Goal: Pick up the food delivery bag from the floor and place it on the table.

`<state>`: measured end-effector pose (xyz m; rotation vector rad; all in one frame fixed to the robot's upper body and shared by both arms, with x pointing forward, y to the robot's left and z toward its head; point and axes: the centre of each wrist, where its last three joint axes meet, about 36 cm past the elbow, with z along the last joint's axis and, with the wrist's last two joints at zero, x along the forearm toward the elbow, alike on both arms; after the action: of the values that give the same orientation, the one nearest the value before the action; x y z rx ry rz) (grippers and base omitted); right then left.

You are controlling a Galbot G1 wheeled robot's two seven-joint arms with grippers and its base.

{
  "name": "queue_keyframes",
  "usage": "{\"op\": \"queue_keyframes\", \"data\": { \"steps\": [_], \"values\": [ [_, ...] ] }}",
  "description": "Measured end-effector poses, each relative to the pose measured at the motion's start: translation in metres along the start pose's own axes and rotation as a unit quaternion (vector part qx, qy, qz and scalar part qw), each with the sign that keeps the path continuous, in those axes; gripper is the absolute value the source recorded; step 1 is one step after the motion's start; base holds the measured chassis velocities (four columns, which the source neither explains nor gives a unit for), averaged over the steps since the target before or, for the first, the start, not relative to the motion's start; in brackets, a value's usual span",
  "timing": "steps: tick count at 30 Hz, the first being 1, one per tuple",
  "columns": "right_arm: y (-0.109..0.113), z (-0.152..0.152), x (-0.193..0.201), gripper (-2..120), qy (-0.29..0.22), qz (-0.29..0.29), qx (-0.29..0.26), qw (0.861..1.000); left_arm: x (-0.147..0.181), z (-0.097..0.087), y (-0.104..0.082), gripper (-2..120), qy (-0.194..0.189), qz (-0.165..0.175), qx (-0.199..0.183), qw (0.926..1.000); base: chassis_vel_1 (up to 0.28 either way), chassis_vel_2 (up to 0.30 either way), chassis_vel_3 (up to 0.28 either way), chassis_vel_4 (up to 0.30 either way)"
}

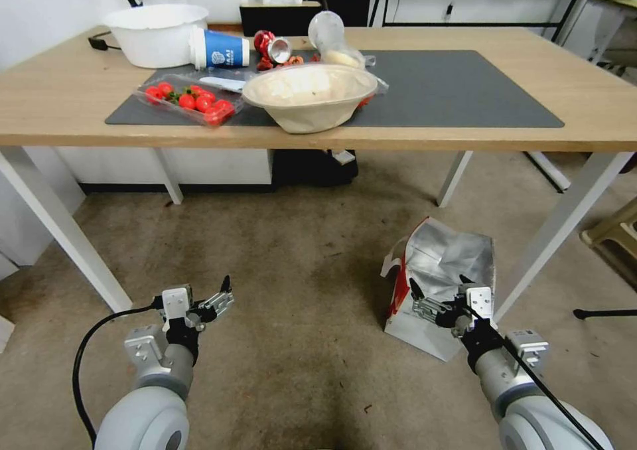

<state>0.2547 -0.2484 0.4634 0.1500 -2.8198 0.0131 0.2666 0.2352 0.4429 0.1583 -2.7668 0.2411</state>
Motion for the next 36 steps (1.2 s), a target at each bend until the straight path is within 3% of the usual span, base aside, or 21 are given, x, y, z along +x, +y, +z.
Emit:
{"op": "queue_keyframes", "data": {
  "steps": [36],
  "values": [
    [-0.0002, 0.0050, -0.0010, 100, 0.010, 0.001, -0.001, 1.000, -0.0044, 0.0029, 0.0008, 100, 0.004, 0.001, 0.000, 1.0000, 0.000, 0.000, 0.000, 0.000]
  ]
}}
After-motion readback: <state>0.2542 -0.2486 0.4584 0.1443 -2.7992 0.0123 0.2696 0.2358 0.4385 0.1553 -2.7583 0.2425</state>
